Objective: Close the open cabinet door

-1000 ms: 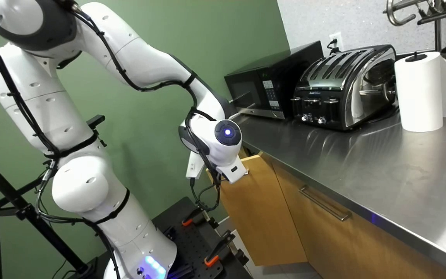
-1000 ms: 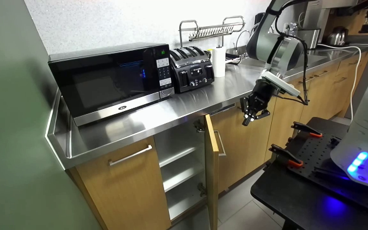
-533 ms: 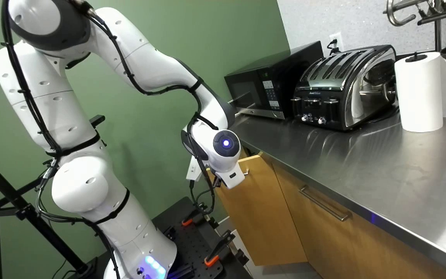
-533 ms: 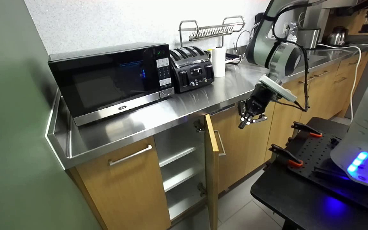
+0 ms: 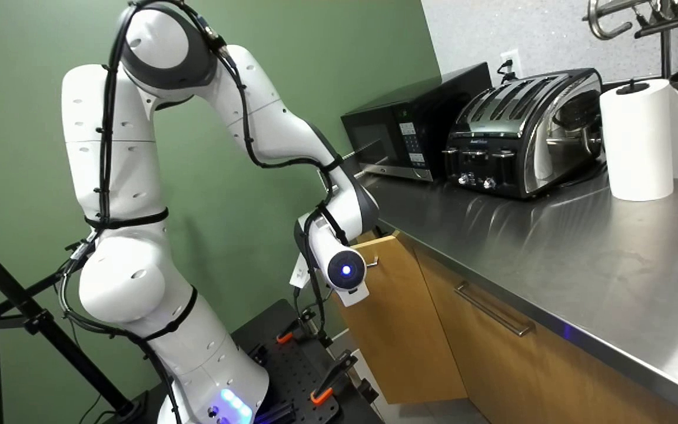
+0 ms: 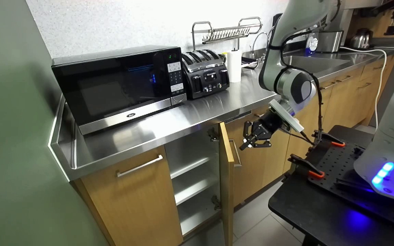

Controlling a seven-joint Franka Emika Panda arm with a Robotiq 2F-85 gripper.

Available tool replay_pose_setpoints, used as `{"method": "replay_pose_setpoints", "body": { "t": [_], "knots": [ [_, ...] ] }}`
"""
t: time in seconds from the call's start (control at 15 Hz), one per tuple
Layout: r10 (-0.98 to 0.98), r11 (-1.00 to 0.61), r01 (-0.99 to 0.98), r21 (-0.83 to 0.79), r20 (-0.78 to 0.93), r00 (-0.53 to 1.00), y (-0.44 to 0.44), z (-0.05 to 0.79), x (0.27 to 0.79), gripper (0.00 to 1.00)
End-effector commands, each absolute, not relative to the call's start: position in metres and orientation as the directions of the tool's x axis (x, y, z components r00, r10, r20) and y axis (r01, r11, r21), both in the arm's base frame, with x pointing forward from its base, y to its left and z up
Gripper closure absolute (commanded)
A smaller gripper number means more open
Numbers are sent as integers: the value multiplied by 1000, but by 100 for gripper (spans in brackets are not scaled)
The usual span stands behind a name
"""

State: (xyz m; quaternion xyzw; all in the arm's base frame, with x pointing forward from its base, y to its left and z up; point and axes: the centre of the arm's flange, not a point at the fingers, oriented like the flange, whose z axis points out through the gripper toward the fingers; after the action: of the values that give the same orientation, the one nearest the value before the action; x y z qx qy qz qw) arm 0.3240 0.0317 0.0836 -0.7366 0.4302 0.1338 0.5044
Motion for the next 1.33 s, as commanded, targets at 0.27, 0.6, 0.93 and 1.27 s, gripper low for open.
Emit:
{"method": "replay_pose_setpoints", "body": {
  "t": [0.27, 0.6, 0.93, 1.27],
  "knots": [
    [-429, -54, -773, -632, -684, 590, 45, 59, 331, 99],
    [-502, 65, -781, -622, -697, 513, 75, 57, 341, 100],
    [-539, 239, -764, -599, -736, 409, 114, 53, 352, 100],
    [-551, 391, -734, -556, -780, 297, 140, 54, 376, 100]
  ]
}}
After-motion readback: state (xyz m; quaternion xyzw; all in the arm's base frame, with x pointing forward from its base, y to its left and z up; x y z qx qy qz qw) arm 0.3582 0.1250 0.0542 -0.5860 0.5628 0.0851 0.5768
